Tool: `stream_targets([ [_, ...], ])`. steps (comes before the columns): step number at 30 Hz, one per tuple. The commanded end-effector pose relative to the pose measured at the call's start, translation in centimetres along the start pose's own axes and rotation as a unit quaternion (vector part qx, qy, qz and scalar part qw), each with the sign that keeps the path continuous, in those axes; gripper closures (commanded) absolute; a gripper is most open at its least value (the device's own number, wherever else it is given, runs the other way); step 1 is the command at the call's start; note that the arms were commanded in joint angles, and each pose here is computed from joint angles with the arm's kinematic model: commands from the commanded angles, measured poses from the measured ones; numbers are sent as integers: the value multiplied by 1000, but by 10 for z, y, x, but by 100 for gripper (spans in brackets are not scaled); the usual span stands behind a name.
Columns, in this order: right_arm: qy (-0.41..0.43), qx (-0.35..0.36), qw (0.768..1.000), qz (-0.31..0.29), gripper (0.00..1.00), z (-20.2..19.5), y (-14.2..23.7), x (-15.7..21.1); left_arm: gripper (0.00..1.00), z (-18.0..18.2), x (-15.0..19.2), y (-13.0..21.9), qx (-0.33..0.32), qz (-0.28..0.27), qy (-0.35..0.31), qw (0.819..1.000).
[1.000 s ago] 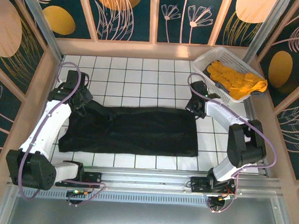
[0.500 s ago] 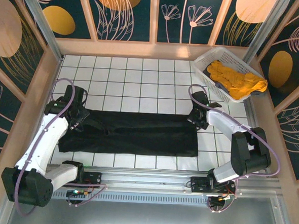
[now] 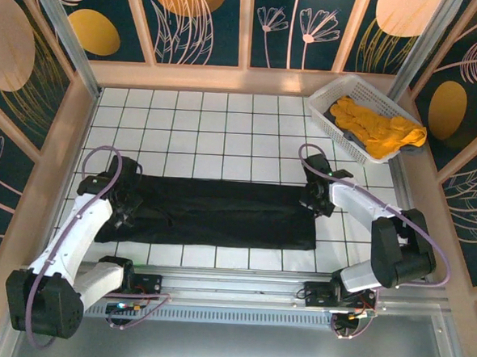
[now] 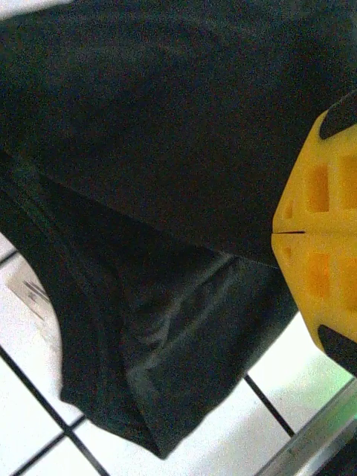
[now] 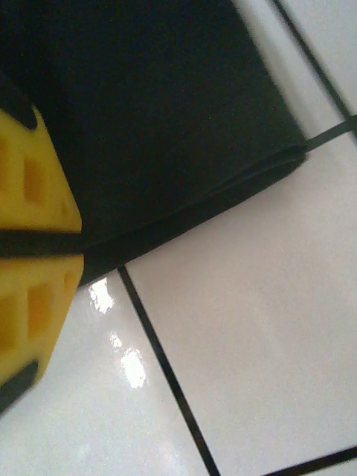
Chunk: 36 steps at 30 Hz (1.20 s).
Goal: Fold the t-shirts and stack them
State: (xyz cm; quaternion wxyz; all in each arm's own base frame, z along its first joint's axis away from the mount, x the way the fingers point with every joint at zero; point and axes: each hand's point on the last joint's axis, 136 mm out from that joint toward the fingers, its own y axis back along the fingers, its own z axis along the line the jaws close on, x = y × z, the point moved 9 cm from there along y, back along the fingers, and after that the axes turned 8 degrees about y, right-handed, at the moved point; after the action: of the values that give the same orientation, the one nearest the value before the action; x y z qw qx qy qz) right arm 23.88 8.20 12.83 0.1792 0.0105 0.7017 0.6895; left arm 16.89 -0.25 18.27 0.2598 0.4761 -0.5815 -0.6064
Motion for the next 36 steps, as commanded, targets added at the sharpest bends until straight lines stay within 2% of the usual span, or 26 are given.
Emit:
stream_targets([
  [1, 1, 10, 1000, 15, 77, -7, 4, 11, 100, 13, 8, -9, -11, 6, 41, 999],
  [9, -2, 1, 1000, -15, 73, -3, 18, 2, 100, 14, 12, -21, -20, 12, 53, 998],
  [18, 13, -5, 999, -34, 75, 11, 22, -13, 100, 20, 8, 0, -16, 5, 88, 996],
  [26, 18, -7, 999, -43, 75, 18, 21, -20, 100, 27, 29, -8, 5, 91, 123, 988],
  [30, 19, -6, 999, -42, 76, 19, 18, -19, 100, 25, 33, -11, 17, 114, 103, 988],
  [36, 17, -6, 999, -40, 76, 20, 14, -18, 100, 27, 38, -21, -2, 130, 42, 991],
])
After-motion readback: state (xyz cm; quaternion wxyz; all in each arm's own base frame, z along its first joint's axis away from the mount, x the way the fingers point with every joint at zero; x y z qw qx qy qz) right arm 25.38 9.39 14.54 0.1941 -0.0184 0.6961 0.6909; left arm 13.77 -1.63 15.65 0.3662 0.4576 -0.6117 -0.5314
